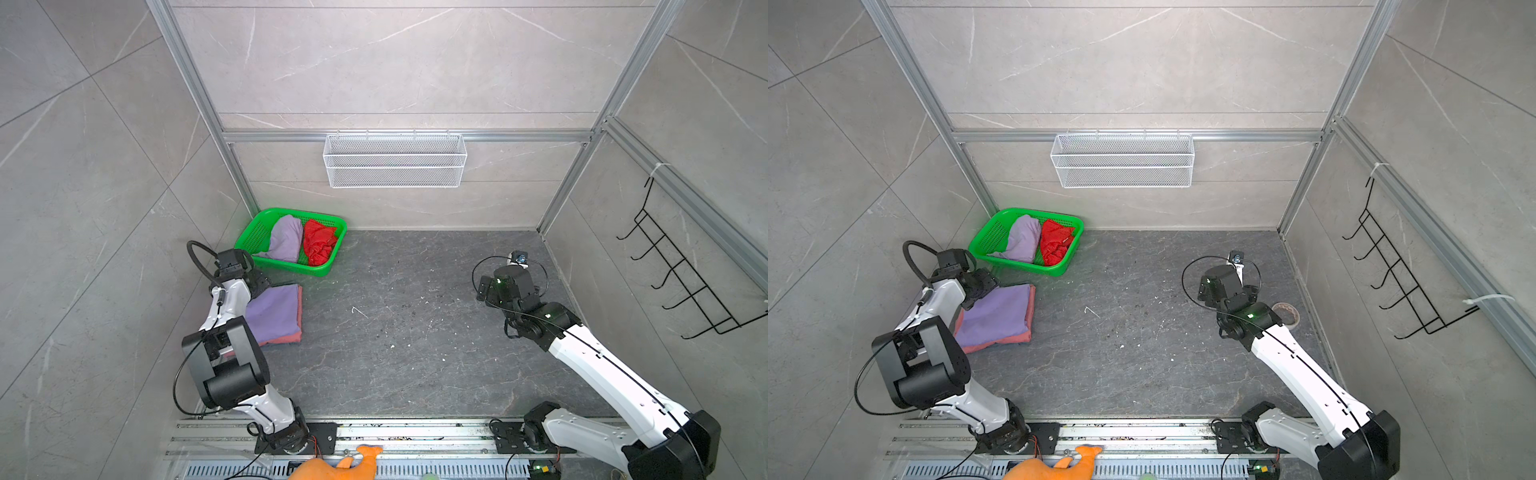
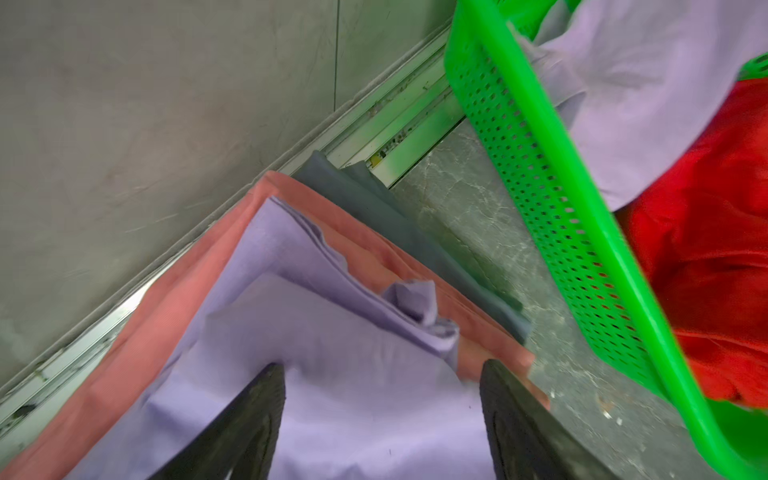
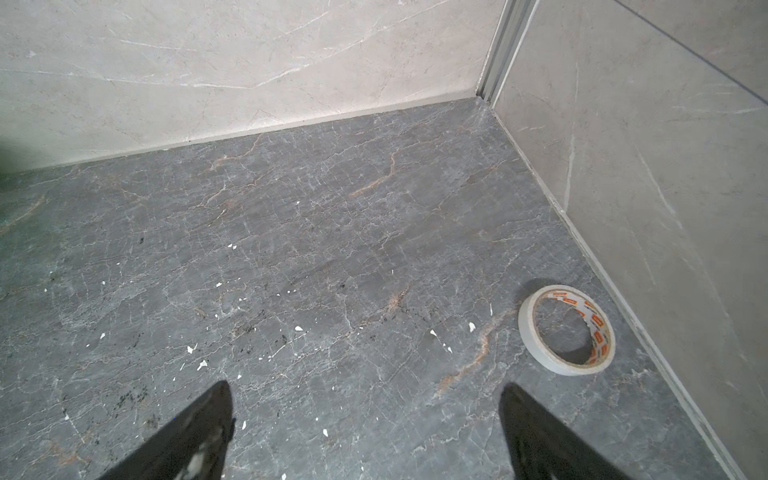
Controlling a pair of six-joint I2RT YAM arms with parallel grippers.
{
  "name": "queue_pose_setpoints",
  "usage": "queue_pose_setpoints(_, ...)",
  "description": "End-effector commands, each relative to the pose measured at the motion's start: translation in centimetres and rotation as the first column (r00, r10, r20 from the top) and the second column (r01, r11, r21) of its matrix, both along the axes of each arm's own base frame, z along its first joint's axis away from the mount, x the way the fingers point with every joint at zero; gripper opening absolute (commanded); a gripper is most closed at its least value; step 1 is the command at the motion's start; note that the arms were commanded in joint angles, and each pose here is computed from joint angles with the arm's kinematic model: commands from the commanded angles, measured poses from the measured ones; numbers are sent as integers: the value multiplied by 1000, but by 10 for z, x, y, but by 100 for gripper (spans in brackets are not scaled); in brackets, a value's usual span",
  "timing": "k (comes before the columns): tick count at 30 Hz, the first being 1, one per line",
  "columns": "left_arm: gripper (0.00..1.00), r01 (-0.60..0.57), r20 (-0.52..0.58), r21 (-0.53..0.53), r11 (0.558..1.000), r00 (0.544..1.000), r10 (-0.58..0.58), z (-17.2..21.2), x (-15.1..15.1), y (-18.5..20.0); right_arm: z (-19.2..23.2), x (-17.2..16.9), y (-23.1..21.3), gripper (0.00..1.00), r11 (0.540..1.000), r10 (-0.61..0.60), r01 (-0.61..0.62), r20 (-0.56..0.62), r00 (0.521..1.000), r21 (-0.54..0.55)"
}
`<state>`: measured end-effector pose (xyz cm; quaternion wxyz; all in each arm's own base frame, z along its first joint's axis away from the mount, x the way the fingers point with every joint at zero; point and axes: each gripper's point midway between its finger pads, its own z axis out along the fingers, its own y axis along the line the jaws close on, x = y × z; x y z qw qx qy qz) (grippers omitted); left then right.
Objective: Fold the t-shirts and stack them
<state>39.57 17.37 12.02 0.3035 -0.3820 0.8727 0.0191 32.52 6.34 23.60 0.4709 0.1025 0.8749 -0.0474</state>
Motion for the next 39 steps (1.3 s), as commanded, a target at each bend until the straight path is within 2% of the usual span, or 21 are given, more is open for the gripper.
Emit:
queue_pose_setpoints(1,76,1,54,54,999,999,-3,2,14,15,9,-3,-3,100,1000,-17,17,8,1000,25)
queue_pose_setpoints(5,76,10,65,33,999,998,-12,-12,21,22,6,-4,-1,99,999,-20,21,-3,1000,40)
queue_pose_setpoints(11,75,19,-13,-29,999,1000,-19,-47,16,19,4,-3,-2,100,999,-25,25,-6,1000,34)
queue_pose_setpoints(14,74,34,-21,-51,998,999,-35,-51,14,14,6,0,-1,100,999,-20,20,1,1000,27)
queue_pose_setpoints(17,74,47,40,-35,998,998,-46,-29,14,11,10,3,-1,100,1000,-17,17,18,1000,13)
queue_pose_setpoints(22,75,120,196,0,993,974,-117,35,13,-5,11,11,0,100,1000,-10,10,38,999,-2)
queue_pose_setpoints(27,77,241,354,28,970,905,-235,93,3,-43,6,13,-12,100,997,-65,67,57,996,-31)
queue_pose_setpoints(30,83,314,420,73,946,851,-315,119,-4,-73,7,16,-28,100,994,-93,99,103,990,-51)
queue_pose_setpoints(33,93,386,447,97,917,806,-387,130,-9,-104,3,22,-54,100,989,-133,139,130,983,-40)
queue_pose_setpoints(35,99,421,436,126,899,790,-431,126,-11,-123,-5,26,-78,100,982,-188,189,134,973,10)
queue_pose_setpoints(39,100,459,408,197,866,765,-498,109,-15,-157,-29,29,-109,100,965,-250,238,116,961,108)
